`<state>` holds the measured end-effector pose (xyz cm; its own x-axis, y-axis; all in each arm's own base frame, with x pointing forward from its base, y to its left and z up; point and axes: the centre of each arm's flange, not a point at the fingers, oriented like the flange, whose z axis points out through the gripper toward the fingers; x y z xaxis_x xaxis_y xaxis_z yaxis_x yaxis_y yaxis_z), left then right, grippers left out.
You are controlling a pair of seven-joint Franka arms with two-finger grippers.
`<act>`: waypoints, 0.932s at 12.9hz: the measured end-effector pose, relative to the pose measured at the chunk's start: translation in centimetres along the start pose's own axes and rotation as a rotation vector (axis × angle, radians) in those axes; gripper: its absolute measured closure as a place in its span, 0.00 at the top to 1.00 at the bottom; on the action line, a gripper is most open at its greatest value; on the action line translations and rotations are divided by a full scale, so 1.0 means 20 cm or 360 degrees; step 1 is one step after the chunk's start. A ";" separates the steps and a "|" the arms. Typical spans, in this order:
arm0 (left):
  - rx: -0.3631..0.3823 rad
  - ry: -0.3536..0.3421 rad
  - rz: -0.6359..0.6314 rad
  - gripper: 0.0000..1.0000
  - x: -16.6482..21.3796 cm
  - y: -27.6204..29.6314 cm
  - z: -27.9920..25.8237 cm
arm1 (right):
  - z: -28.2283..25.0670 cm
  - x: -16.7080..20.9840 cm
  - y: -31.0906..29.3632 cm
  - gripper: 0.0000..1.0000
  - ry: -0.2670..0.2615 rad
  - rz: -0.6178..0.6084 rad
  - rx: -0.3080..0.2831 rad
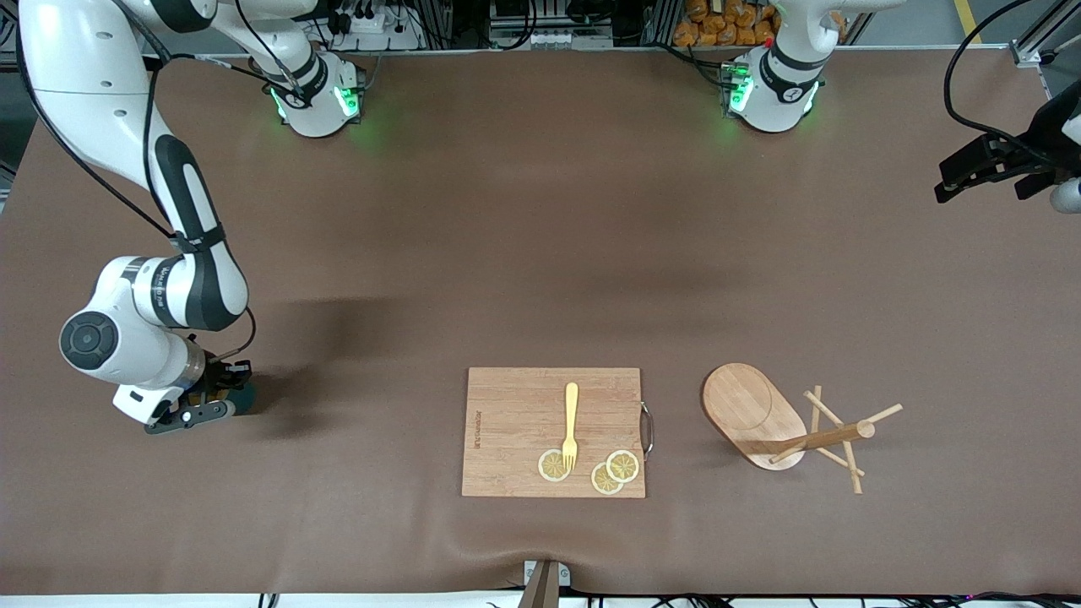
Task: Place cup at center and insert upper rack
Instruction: 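Grasp the teal mug rim with the right gripper, then carry the teal mug to the table center and set it down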
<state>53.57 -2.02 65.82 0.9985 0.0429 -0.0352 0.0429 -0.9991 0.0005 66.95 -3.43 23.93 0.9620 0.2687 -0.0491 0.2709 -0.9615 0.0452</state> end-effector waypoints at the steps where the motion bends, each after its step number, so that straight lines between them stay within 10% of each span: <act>1: 0.0000 0.0000 0.0000 1.00 0.00 0.00 0.00 | -0.01 0.01 -0.02 0.04 0.0008 -0.0013 0.0003; 12: 0.0002 -0.0003 0.0043 1.00 -0.01 0.07 0.00 | -0.37 0.20 -1.29 0.04 0.0132 -0.0532 0.0158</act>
<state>53.47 -3.47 65.79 0.9992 0.0160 -0.0373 0.0161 -0.9999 0.0000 64.09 22.85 29.91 0.8215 0.5690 0.0368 0.5702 -0.8196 -0.0568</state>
